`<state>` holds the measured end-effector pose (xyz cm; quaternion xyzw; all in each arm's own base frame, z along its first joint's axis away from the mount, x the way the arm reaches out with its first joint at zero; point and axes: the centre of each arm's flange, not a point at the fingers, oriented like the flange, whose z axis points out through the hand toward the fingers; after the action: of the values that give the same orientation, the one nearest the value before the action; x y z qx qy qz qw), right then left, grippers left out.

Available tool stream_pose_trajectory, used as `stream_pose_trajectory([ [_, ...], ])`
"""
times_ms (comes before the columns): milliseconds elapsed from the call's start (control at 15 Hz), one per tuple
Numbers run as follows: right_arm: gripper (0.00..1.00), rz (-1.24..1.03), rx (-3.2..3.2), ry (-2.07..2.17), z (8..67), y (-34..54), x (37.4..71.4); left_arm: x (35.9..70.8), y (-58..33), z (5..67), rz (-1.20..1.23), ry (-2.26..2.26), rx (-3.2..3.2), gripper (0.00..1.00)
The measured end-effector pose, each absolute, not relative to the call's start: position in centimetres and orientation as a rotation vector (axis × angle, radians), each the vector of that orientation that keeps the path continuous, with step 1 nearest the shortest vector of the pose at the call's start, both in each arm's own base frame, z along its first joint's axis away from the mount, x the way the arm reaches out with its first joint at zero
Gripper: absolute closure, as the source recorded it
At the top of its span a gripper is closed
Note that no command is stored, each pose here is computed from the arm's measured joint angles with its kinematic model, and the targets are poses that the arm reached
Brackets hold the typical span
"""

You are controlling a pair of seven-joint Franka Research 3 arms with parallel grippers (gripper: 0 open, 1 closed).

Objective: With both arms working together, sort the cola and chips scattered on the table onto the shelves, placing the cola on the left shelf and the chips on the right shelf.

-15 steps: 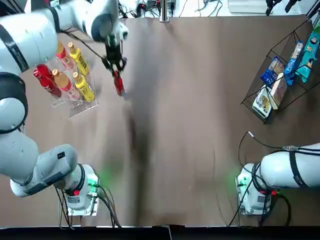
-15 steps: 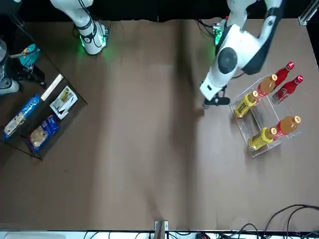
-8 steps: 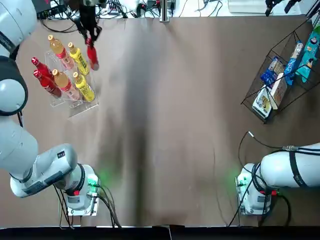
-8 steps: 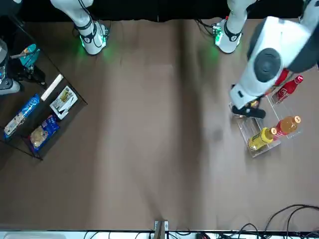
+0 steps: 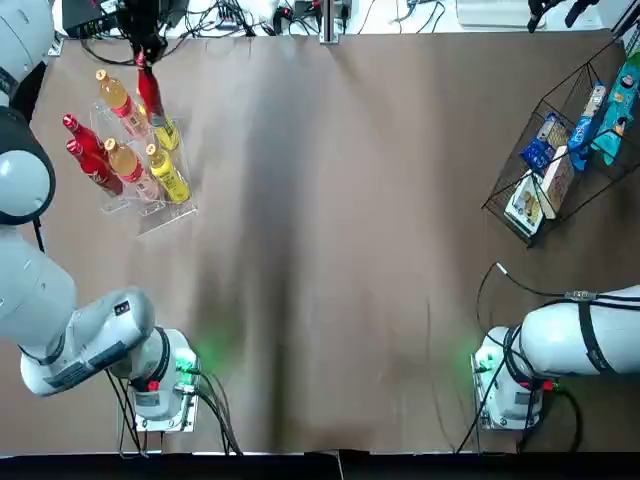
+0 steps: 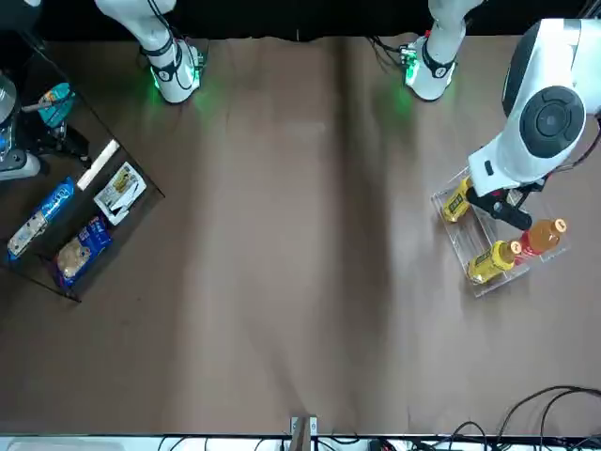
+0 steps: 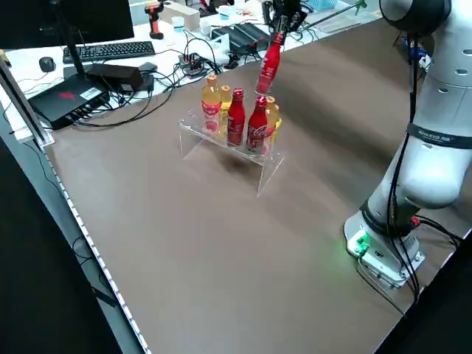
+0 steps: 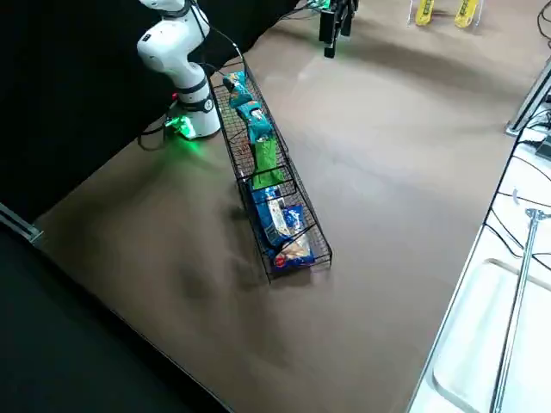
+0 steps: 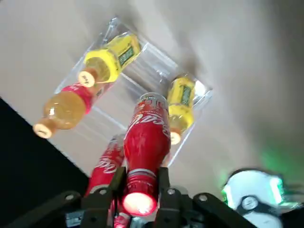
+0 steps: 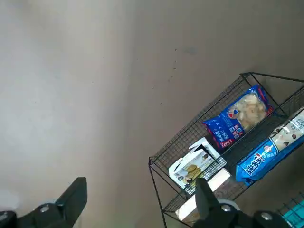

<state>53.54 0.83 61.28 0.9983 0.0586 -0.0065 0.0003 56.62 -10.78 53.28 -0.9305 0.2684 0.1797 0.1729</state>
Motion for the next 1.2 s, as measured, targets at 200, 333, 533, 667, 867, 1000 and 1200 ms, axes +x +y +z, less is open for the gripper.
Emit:
stream_pose_trajectory([
  [200,0.0,-0.02,3.136,0.175,61.3,0.5,53.5,56.9,-9.7,54.4,0.544,0.916,-2.531,0.68],
  [333,0.0,-0.022,3.137,0.176,61.2,0.6,53.6,57.1,-9.1,55.1,0.557,1.011,-2.45,0.68],
  [533,0.0,-0.028,3.137,0.177,61.0,0.6,53.7,57.4,-7.8,56.1,0.603,1.152,-2.33,0.68],
  [667,0.0,-0.029,3.137,0.176,61.0,0.6,53.7,57.6,-5.7,56.5,0.657,1.24,-2.274,0.68],
  [867,0.0,-0.03,3.137,0.179,60.9,0.6,53.7,58.0,-2.5,56.9,0.73,1.329,-2.198,0.68],
  [1000,0.0,-0.036,3.137,0.19,60.8,0.7,53.8,58.2,-0.8,57.0,0.767,1.398,-2.156,0.68],
  [1200,0.0,-0.038,3.137,0.19,60.7,0.7,53.8,58.7,1.0,57.2,0.739,1.421,-2.152,0.68],
])
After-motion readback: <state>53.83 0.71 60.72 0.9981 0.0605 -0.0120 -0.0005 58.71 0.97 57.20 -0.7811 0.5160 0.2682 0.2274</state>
